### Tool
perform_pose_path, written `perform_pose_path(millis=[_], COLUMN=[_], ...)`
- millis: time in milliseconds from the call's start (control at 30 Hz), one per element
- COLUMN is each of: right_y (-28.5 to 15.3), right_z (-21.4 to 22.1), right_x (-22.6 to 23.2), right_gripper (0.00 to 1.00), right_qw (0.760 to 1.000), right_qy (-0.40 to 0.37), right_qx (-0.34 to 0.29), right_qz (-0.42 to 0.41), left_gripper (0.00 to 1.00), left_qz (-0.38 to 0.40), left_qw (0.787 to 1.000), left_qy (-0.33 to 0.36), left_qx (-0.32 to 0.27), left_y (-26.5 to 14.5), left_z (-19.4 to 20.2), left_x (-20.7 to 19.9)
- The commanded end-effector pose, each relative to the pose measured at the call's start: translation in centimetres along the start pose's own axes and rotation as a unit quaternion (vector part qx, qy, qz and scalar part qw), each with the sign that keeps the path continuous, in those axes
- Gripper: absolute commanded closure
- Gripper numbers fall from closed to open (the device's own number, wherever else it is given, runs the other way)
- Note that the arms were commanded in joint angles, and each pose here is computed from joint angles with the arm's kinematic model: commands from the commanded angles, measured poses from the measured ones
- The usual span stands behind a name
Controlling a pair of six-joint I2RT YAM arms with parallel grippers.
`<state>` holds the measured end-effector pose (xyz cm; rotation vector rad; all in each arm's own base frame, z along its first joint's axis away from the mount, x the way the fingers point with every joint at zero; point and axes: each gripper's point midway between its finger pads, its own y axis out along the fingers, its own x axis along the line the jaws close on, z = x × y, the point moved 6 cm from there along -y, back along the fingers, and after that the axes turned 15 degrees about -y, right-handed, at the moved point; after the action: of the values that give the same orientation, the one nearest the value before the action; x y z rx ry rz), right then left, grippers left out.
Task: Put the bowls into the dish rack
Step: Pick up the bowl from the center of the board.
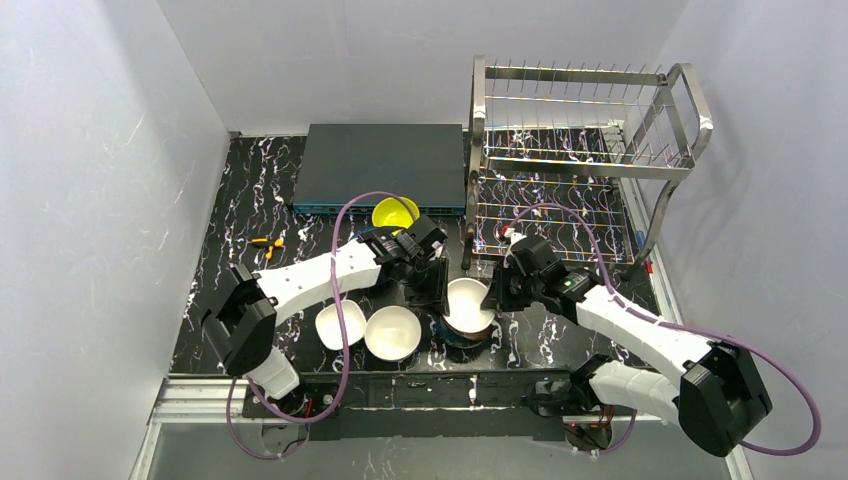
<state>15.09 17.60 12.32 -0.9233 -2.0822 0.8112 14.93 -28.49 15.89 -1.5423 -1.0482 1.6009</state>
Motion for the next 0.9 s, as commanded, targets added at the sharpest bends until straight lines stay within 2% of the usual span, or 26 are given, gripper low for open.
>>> perform_pose_path(millis=[0, 133, 200, 333, 500, 667, 867], right_y=[-2.1, -3.0, -3.5, -5.1, -7.1, -7.9, -8.0], right_z=[-3.4, -3.9, -3.9, -4.1, -4.4, -5.2, -5.8], right_x=[0.7, 0.4, 0.1, -1.2, -1.9, -1.3, -0.7], right_gripper=[0.99, 0.99, 0.99, 0.99, 0.99, 0.99, 0.99], right_qw=[0.997, 0.995, 0.994, 0.987, 0.978, 0.978, 0.978], right_qy=[-0.006, -0.004, -0.002, 0.001, -0.004, -0.015, -0.021], right_qx=[-0.072, -0.089, -0.092, -0.111, -0.139, -0.156, -0.165], right_qz=[0.012, 0.034, 0.051, 0.116, 0.155, 0.14, 0.123], left_gripper=[0.77, 0.91, 0.94, 0.92, 0.86, 0.7, 0.22], left_qz=[-0.007, -0.004, -0.001, 0.003, 0.001, 0.019, 0.07], left_qw=[1.0, 1.0, 1.0, 1.0, 1.0, 0.999, 0.994], left_qy=[0.009, 0.014, 0.017, 0.018, 0.022, 0.033, 0.049], left_qx=[0.008, 0.006, 0.003, 0.004, 0.002, -0.015, -0.072], left_y=[-0.7, -0.6, -0.5, -0.1, -0.1, -1.1, -4.2], left_z=[0.9, 0.7, 0.6, 0.5, 0.5, 0.2, -0.2], left_x=[0.8, 0.6, 0.5, 0.3, 0.4, -0.2, -1.3])
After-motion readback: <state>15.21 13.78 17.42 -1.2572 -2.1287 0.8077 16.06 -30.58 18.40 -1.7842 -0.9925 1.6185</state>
